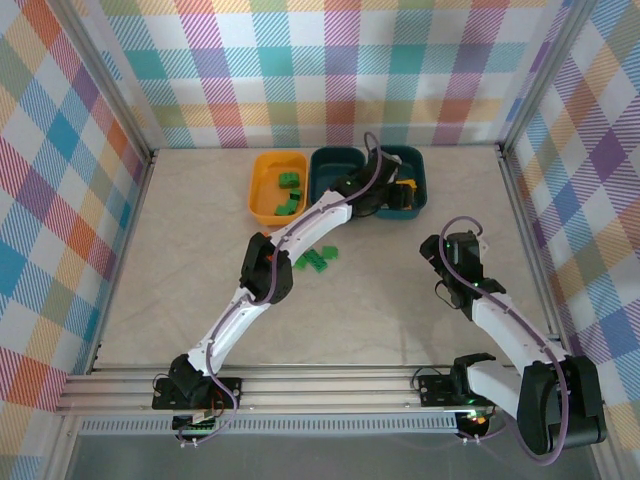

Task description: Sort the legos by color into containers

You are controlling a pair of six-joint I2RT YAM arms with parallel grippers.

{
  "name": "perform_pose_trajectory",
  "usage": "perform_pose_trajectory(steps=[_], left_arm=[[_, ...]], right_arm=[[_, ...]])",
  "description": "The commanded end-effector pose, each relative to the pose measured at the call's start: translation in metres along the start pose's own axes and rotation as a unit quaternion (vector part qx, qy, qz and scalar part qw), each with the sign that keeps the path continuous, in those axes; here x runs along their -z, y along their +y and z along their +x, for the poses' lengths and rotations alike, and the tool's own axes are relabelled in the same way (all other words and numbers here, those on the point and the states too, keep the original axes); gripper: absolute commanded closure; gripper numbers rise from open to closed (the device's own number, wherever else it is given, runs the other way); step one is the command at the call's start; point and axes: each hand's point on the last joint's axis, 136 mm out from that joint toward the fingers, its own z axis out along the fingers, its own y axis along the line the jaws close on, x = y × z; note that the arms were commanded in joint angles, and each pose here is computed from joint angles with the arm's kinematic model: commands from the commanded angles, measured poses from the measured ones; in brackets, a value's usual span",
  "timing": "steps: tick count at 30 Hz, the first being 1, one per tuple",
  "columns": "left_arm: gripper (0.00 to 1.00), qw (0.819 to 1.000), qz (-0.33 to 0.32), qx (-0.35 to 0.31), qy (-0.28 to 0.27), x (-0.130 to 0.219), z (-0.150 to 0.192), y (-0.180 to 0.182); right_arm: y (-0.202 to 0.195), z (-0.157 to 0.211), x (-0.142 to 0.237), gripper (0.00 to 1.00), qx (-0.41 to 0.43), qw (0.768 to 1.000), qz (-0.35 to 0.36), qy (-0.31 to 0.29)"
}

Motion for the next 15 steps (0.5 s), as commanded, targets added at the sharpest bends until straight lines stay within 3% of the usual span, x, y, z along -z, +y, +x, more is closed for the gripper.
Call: perform_pose_trajectory(steps=[1, 5, 9, 11, 15], left_arm=[[0.37, 0.999, 0.020, 0.001, -0.037, 0.008, -0.027, -0.005], [0.26, 0.998, 0.037, -0.009, -0.047, 0.021, -0.041, -0.012], [0.27, 0.997, 0.036, -0.019, -0.062, 0.057, -0.060, -0.025], [0.28, 0.998, 0.003, -0.016, -0.061, 0.077, -0.061, -0.018], [0.29, 0.990, -0.117, 0.035, -0.065, 0.117, -0.040, 0.038]], right_arm=[[0.005, 0.001, -0.003, 0.15, -0.008, 1.000, -0.016, 0.004], [0.005, 0.002, -0.005, 0.14, -0.001, 1.000, -0.017, 0.005], [0.009, 0.001, -0.005, 0.14, 0.005, 1.000, -0.027, 0.003], [0.010, 0.002, -0.005, 0.15, 0.008, 0.999, -0.031, 0.003], [0.017, 0.002, -0.004, 0.16, 0.012, 0.999, -0.050, 0.006]])
